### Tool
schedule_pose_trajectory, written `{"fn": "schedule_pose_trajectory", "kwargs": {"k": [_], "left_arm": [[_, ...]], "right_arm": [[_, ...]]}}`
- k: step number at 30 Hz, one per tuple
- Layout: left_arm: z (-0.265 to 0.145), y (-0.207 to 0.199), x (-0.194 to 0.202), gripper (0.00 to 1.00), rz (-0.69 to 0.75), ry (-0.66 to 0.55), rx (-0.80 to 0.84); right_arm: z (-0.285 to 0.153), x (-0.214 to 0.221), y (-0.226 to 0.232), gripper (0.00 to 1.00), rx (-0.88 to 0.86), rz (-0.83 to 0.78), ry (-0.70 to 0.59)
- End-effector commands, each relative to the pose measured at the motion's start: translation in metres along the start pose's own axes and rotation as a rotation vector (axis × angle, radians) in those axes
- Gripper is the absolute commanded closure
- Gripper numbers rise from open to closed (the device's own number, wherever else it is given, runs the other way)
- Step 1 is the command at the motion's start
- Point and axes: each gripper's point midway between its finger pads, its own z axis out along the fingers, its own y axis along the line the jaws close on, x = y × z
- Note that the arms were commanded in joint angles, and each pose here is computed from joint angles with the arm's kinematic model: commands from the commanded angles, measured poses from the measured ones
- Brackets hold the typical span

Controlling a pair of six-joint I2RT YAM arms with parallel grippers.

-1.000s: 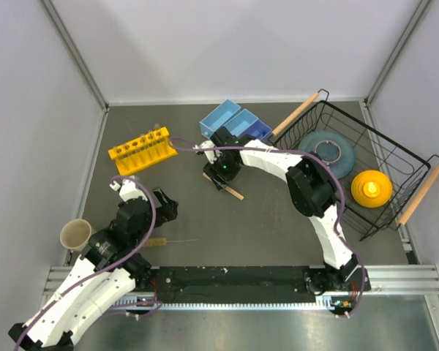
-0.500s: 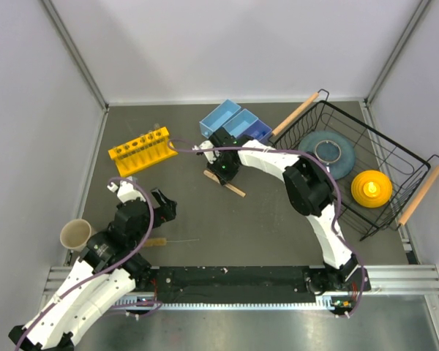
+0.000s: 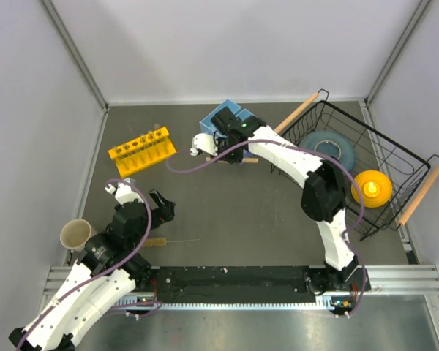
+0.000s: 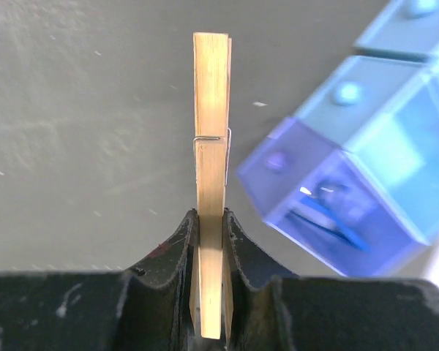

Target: Organize the chemistry lab equipment

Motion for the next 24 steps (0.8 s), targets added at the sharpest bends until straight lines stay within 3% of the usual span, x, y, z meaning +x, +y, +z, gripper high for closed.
{"fn": "schedule_pose_trajectory", "kwargs": {"k": [1,8,12,16,24], "left_arm": [[-0.003,-0.004,-0.011,0.01,-0.022,-0.041,0.017],[-0.003,-0.005,-0.009,0.01,-0.022,-0.039,0.029],[-0.003,-0.004,-0.009,0.01,-0.025,-0.041,0.031],[-0.005,-0.003,-0.01,0.01,-0.036,-0.054,0.032],[-0.004,-0.003,-0.01,0.01,-0.031,-0.053,0.029]], "right_arm": [[-0.097,-0.022,-0.043,0.93,0.217,-0.397,0.01],[-0.114,-0.009,-0.135,0.91,0.45,-0.722,0.216],[-0.107,0.0,-0.178,0.9,0.482,-0.866,0.277],[-0.093,-0.004,-0.201,0.9,0.49,-0.982,0.287],[-0.055,-0.011,-0.209,0.87,0.468,-1.047,0.253]]}}
